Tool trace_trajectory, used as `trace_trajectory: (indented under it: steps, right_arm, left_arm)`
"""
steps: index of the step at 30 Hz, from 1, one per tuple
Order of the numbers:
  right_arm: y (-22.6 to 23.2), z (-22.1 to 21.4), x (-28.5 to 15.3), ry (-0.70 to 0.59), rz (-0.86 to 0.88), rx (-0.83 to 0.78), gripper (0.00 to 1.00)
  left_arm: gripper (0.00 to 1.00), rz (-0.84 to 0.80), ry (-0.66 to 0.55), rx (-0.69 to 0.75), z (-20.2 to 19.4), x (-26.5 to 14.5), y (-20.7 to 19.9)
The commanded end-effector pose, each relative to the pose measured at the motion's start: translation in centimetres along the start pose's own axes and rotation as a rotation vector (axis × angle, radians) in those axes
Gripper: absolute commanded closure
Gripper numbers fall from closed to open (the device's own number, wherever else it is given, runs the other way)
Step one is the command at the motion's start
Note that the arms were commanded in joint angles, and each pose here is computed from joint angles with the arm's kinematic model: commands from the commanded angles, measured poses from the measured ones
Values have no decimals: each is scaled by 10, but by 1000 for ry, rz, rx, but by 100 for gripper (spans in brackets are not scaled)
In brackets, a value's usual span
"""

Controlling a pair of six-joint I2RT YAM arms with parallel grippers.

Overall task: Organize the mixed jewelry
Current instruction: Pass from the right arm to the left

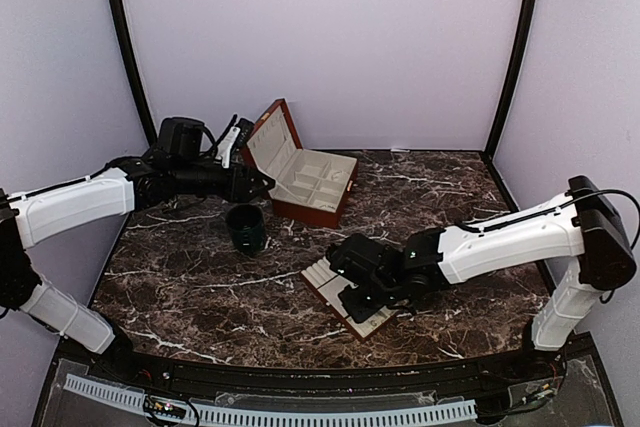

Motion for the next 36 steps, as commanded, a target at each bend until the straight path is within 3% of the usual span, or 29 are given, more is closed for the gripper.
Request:
trace_trajectory:
  steps: [1, 8, 12, 15, 20, 36]
  right_arm:
    - [-4, 23, -22, -148, -18, 47, 100]
    - [-11, 67, -65, -526, 86, 152, 100]
    - [-11, 88, -101, -783, 161, 128, 100]
    - [-12, 94, -116, -891, 170, 67, 100]
    - [-5, 98, -134, -976, 230, -17, 100]
    - [6, 94, -144, -1016, 312, -127, 100]
  left_arm:
    - [54, -148, -52, -63, -1, -6, -16]
    - [55, -426, -60, -224, -17, 11, -49]
    - [53, -542, -49, -239, -20, 12, -76]
    - [49, -626, -27, -238, -19, 13, -97]
    - [39, -732, 7, -281, -16, 16, -113]
    - [35, -896, 37, -323, -6, 24, -135]
Point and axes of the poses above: each gripper's point midway between its finger pads, its own x axis out along the fingers, its own y axis along the line the jaws close on, z = x × y, the point moved 6 cm from there along -x, back along the fingers, and after that the axes turned 6 degrees about x, right-handed, at the moved point
